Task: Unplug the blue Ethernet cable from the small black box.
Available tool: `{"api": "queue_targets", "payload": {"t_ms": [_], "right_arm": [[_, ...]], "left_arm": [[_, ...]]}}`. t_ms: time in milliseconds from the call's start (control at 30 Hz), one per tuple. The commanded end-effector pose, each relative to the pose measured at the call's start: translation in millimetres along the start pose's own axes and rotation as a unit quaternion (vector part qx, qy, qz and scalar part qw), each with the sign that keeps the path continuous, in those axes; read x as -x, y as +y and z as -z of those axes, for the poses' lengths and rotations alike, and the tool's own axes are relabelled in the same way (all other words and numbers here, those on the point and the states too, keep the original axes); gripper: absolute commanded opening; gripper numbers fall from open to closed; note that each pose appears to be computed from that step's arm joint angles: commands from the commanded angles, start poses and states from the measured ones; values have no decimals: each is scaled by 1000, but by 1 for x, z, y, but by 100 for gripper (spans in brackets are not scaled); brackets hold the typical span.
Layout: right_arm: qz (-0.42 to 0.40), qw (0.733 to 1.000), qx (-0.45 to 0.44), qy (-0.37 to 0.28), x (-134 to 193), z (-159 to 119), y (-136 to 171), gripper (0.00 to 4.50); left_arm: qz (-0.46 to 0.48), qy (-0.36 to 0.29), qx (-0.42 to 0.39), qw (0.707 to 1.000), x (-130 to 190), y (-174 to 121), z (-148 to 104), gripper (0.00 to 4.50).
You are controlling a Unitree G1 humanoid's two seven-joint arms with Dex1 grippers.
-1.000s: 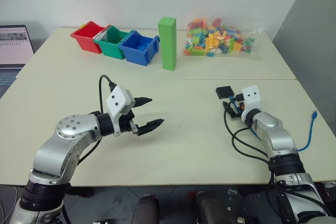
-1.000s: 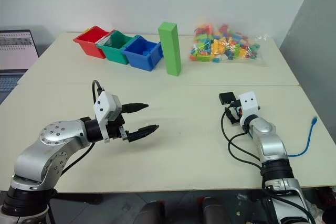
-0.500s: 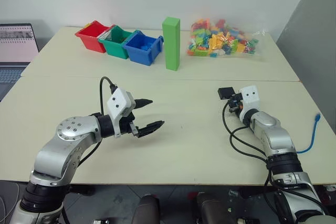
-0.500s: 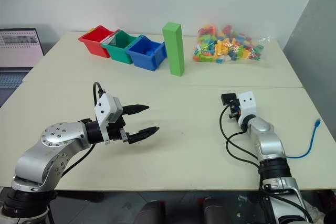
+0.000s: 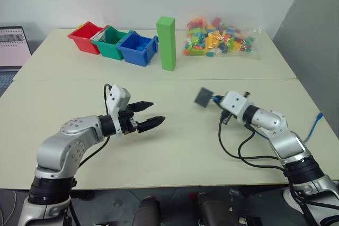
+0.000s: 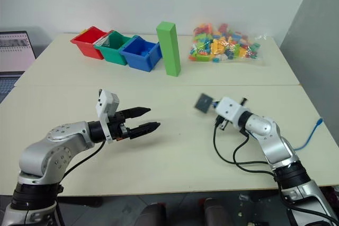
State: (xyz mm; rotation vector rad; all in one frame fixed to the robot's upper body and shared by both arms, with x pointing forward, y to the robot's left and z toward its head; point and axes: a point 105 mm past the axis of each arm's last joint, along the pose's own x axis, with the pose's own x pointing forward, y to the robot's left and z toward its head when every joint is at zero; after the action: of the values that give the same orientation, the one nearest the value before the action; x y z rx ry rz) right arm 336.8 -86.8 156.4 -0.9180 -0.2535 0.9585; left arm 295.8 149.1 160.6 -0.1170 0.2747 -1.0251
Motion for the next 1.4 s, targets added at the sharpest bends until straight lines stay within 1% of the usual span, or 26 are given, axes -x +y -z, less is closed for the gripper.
{"api": "queue_targets", "payload": {"t_ms": [33,133,233,500,633,767,867,967,1033,1067,1133,1200,1233,1367,1400], "right_arm": [[-61,988,89,-113,-2,-52,4,17],[-86,975,136,-156,-8,-75,4,17],[-100,968,152,-175,-12,-86,4,17],[-105,966,142,-188,-18,-95,1,17],[-100,968,134,-185,-19,-95,0,17],[-95,969,133,-183,-19,-95,-1,17],[-91,970,136,-181,-18,-95,-2,17],[-87,969,142,-181,-18,-95,-3,17],[-90,968,149,-180,-17,-94,-1,17],[-94,967,156,-178,-17,-94,1,17],[-98,965,165,-177,-17,-93,3,17],[-105,965,162,-176,-15,-92,6,88],[-110,965,160,-175,-14,-91,8,101],[-121,968,133,-175,-6,-93,8,205],[-127,968,127,-174,-3,-94,8,236]], "left_arm": [[65,10,46,997,5,-13,-6,450],[96,15,67,993,4,-20,-9,450],[112,12,75,991,1,-23,-14,450],[101,4,84,991,-3,-23,-13,450],[95,-11,91,991,-3,-21,-16,377],[92,-20,97,991,-2,-20,-20,272],[96,-21,103,990,-1,-21,-20,215],[100,-21,106,989,-1,-22,-21,140],[101,-22,109,989,-1,-22,-22,99],[102,-22,109,989,-1,-22,-22,83],[102,-22,110,988,-2,-22,-23,81],[105,-19,111,988,-2,-23,-23,80],[107,-17,111,988,-2,-23,-22,80],[122,-7,106,987,0,-28,-21,80],[125,-2,103,987,1,-29,-21,80]]}}
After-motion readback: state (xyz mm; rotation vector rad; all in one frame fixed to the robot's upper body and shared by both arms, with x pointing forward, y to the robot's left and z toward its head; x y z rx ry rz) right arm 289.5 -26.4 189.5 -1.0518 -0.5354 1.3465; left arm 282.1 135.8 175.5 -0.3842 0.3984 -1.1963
